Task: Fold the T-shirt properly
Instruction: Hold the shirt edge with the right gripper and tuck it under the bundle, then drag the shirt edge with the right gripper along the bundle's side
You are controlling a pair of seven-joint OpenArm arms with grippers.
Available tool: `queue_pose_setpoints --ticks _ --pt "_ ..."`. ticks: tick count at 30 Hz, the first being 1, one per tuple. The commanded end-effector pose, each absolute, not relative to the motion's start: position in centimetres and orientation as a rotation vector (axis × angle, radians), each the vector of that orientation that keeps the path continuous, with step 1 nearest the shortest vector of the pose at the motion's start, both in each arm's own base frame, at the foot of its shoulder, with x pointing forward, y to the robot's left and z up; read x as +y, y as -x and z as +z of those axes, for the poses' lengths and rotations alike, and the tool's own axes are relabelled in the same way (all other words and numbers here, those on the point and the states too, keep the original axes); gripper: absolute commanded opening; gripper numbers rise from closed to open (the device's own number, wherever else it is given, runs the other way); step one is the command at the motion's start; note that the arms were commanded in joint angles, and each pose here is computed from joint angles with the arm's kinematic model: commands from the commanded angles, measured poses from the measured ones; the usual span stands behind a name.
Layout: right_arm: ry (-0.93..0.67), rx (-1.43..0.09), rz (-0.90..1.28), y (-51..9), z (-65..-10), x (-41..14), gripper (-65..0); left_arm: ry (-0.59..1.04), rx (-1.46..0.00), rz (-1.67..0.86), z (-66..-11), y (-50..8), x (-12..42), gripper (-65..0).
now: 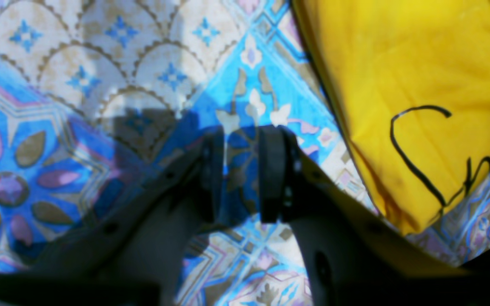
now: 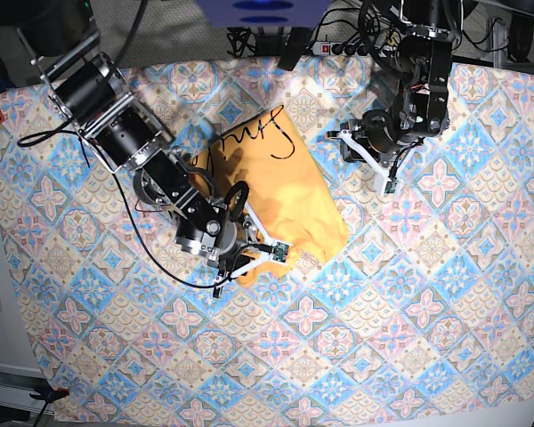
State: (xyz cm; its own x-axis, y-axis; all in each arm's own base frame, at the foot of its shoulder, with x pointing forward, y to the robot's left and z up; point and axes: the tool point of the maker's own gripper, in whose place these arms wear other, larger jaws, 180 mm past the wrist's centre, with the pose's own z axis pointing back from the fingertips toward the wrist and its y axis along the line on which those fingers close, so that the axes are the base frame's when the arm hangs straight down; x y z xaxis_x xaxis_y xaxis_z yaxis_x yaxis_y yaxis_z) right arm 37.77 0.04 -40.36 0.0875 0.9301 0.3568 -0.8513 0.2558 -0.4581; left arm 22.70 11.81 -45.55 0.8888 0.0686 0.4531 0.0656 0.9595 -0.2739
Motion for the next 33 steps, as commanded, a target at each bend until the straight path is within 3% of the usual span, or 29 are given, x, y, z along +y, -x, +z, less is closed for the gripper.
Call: queue_pose_setpoints --ticks 1,26,33 --pt "0.150 -0.737 1.328 -39.2 -37.8 1.1 -49.1 0.297 -0.511 0.001 -44.8 -23.5 11.8 -51.4" --pt "0.130 -0.704 1.255 -40.3 -39.6 -1.7 -49.3 0.299 -0.509 0.001 -44.8 -23.4 11.7 -51.4" --pt "0.131 -0.696 1.251 -40.4 -39.8 -1.9 -53.8 0.299 -0.509 0.001 -44.8 -23.4 11.7 -51.4"
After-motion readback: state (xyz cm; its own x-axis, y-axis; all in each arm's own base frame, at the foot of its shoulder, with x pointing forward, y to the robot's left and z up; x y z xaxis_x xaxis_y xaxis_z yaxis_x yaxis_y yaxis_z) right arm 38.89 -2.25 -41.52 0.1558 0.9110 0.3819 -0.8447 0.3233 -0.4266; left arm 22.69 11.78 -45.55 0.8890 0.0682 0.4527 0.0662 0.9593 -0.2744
